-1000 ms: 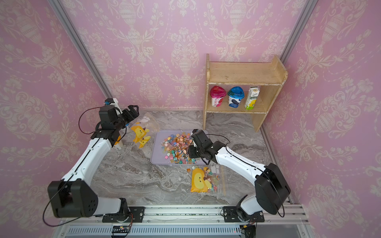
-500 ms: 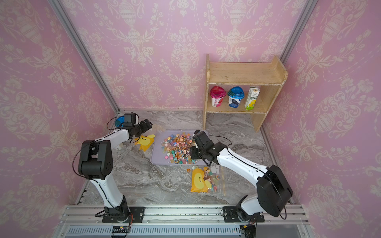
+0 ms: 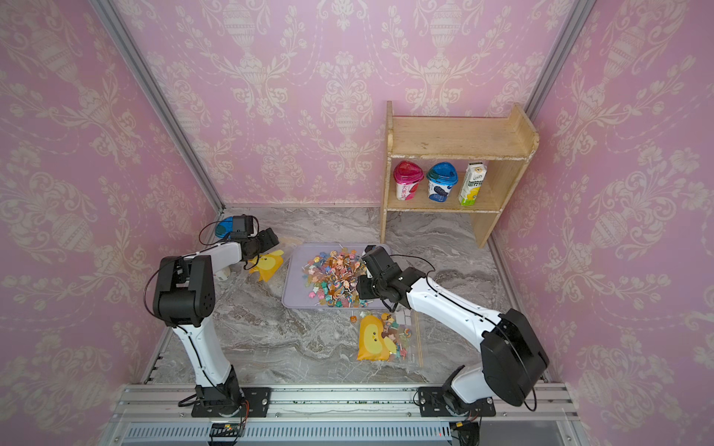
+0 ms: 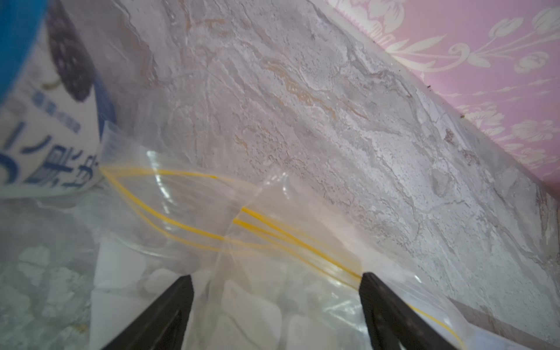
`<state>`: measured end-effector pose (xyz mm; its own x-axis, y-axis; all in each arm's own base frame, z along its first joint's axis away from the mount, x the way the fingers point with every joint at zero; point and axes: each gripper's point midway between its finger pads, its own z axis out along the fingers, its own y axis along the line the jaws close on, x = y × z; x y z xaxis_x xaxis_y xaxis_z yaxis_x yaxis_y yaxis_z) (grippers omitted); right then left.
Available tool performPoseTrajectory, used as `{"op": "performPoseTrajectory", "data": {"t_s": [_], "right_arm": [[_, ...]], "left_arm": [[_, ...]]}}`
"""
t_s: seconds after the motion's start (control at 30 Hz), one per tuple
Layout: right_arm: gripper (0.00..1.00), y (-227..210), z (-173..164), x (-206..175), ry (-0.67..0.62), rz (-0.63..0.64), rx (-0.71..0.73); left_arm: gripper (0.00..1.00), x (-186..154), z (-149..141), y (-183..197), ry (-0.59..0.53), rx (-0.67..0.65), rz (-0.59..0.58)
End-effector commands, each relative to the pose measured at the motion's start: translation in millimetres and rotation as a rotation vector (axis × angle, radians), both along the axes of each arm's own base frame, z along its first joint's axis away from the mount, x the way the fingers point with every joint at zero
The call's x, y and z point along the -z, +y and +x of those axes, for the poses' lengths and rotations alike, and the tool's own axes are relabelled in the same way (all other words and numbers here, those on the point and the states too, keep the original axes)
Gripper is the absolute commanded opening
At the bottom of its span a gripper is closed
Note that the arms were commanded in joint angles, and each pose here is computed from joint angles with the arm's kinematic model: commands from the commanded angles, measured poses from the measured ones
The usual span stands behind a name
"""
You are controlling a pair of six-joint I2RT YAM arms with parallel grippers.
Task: Pour candies out of the ziploc bag
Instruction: Move the ziploc bag to the center of the board.
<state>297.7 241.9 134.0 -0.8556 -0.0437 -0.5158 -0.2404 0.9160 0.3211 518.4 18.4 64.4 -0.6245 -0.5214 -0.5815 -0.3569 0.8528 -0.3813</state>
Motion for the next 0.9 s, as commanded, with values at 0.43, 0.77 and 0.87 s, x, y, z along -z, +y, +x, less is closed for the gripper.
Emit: {"op": "performPoseTrajectory", "data": {"t_s": [0.43,0.77,0.87], "right_arm": [[0.41,-5,1,-25,-0.041,0.006,-0.002],[0.42,-9,-4,-27,-0.054,0.027,0.008],[0.41,-8,-5,-21,-0.044,0.027,0.007]], "left_arm": [[0.90,-162,29,4,-0.393,-0.011,-0.050],[0.92,-191,-50,-62,-0.407,0.114,-0.168],[0.93,-163,-74,-86,-0.358,0.185,-0.197]]}}
